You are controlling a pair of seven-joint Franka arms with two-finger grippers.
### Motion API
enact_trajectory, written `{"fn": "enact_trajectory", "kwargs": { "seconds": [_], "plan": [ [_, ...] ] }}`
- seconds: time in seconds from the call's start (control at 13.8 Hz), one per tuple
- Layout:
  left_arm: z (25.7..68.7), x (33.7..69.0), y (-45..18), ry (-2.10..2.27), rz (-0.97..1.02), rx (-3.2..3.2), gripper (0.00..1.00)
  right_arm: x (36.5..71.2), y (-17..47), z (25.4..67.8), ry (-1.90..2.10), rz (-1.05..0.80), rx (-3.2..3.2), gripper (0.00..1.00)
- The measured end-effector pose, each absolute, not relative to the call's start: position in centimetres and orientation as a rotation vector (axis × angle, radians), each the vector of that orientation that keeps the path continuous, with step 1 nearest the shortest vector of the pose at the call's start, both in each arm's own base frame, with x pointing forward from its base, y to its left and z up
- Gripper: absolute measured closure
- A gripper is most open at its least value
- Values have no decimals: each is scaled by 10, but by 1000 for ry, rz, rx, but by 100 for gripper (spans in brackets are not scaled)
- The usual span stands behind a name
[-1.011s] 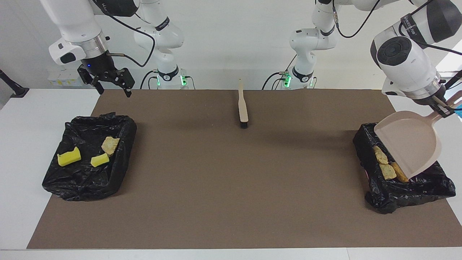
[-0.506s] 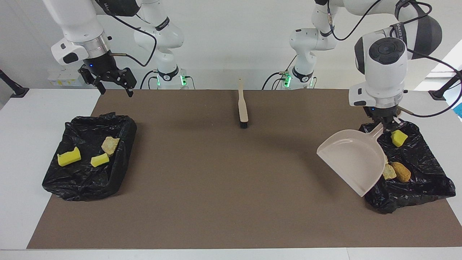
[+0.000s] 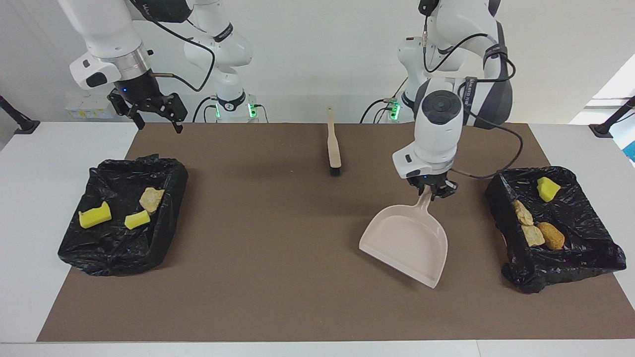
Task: Sweep and dump trash in bin
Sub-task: 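Carry the empty dustpan back and lower it onto the table center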
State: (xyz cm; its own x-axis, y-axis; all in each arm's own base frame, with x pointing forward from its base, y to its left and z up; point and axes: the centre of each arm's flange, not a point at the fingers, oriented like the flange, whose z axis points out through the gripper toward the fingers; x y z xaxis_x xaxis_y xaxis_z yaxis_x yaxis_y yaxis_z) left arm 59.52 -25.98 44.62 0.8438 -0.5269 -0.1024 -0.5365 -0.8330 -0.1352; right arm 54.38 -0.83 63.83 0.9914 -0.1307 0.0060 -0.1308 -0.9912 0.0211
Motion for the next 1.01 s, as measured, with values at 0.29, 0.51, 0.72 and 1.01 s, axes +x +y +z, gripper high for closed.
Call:
{"fn": "enact_trajectory", "kwargs": {
  "seconds": [0.29,0.51,0.72,1.01],
  "plan": [
    [437,575,-330,523,-24,-3026,67,544,-8,638,-204,7,3113,0],
    [431,563,-370,184,-79,-3172,67,544,-8,638,-205,7,3113,0],
    [417,555,-392,48,-83,-3208,67,544,-8,638,-205,7,3113,0],
    [396,535,-416,93,-37,-3194,67,544,-8,638,-205,7,3113,0]
  ]
}}
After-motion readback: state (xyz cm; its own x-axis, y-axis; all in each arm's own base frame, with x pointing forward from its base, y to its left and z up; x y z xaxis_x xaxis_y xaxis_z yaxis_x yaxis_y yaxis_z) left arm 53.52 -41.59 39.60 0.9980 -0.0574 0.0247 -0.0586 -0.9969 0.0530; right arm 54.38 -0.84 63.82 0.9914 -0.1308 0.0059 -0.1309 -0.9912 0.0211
